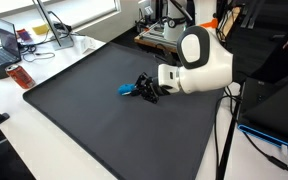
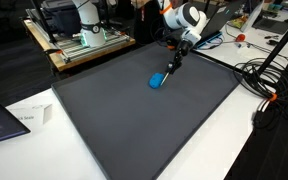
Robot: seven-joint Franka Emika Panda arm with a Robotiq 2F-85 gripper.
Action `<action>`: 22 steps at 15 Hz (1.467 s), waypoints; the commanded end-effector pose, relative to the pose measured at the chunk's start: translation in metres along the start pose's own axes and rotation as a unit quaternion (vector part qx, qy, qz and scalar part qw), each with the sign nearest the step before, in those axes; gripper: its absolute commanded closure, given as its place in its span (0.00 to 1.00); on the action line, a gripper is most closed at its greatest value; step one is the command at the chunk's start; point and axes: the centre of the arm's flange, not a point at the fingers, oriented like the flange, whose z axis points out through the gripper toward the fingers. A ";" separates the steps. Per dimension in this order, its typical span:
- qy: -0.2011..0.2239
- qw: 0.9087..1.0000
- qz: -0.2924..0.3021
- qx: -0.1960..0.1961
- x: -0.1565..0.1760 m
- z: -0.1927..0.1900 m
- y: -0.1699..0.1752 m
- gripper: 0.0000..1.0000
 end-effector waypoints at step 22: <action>-0.027 0.999 -0.009 0.038 0.049 0.003 0.084 0.96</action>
